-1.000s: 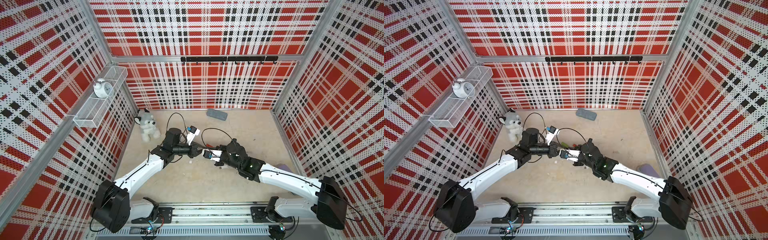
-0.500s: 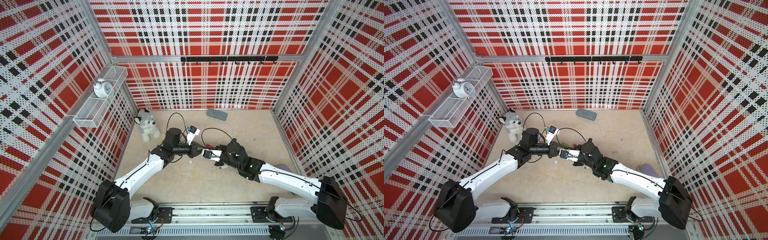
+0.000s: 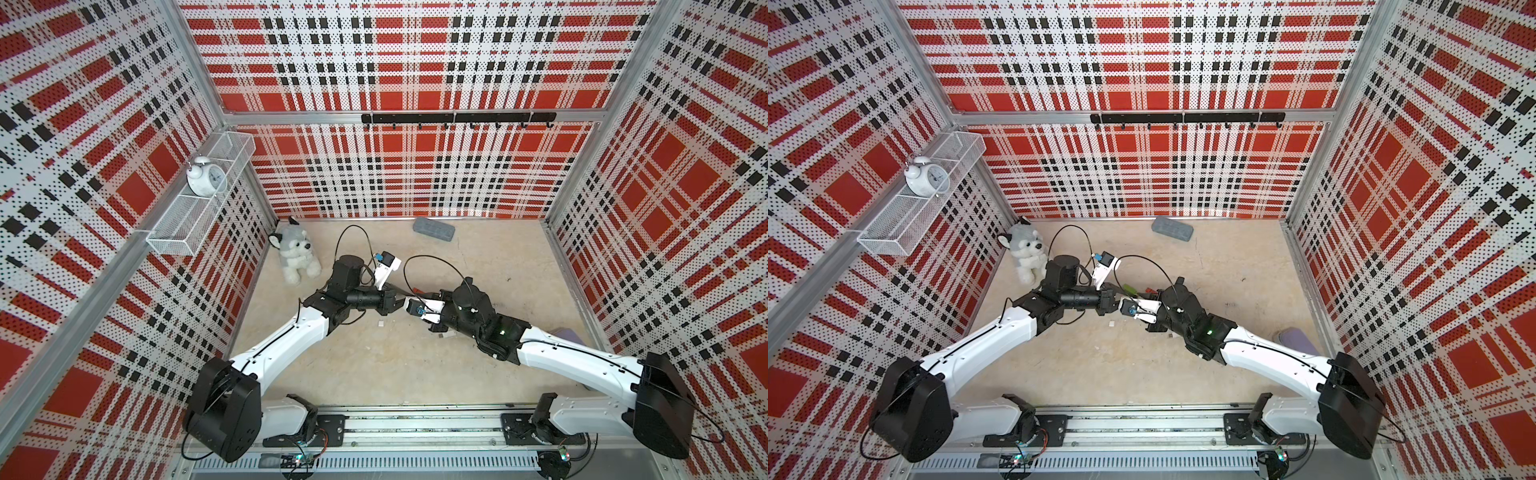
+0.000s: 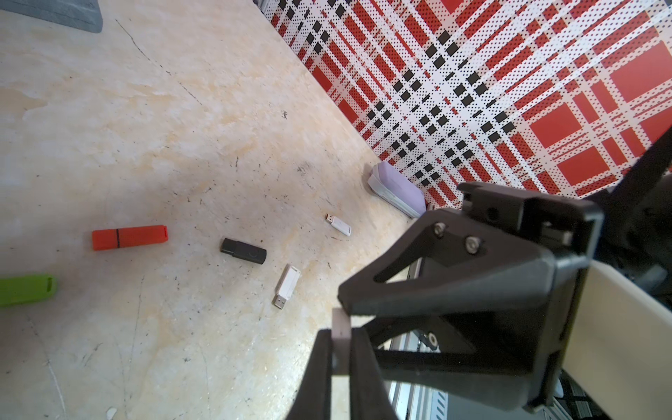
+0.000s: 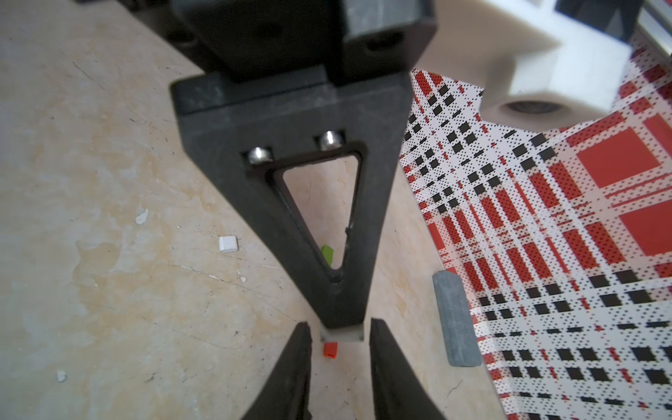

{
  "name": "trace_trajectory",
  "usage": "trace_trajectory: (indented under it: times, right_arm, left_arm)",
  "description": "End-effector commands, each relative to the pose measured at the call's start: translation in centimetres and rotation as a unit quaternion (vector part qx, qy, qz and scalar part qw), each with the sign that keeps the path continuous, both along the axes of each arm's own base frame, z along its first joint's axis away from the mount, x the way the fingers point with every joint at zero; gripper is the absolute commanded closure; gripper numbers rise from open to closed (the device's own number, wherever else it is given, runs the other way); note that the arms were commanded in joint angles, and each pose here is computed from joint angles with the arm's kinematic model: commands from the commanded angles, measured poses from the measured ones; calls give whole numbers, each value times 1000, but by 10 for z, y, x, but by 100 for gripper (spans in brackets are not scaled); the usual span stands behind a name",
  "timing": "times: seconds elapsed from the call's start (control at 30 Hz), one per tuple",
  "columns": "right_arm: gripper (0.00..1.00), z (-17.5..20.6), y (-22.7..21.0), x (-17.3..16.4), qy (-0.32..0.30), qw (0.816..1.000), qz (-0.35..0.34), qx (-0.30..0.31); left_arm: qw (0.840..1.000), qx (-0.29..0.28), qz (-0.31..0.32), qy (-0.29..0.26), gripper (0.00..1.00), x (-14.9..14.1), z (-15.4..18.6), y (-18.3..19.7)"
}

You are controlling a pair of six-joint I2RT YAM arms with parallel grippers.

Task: Close the usb drive cover
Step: Pick up the cover from the center of the board, then pick up the USB drive from the center of the board.

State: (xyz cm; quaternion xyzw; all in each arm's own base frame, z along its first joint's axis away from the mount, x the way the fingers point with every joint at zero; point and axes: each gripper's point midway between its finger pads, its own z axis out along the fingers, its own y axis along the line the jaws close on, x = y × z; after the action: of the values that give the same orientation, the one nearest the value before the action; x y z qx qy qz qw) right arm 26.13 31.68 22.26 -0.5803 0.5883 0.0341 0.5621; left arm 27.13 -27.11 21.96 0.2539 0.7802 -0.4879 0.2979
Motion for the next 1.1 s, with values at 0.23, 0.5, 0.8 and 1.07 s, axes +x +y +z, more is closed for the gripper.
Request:
trace_trajectory:
  times: [0.23,0.5,0.8,1.07]
  right_arm:
    - [62,-68,-83,-13,180,979,-22,-95]
    - [61,-136,-97,-33,308,926,12,-218]
    - [62,-173,-100,-21,327,908,4,-262]
    - [60,-190,-98,-6,321,904,-3,-282]
  left_arm:
    - [997,-23,71,-32,100,24,22,37]
    - [993,-40,103,-45,100,28,28,54]
    - [990,-47,118,-65,100,25,34,65]
    - [989,-49,120,-70,100,23,37,68]
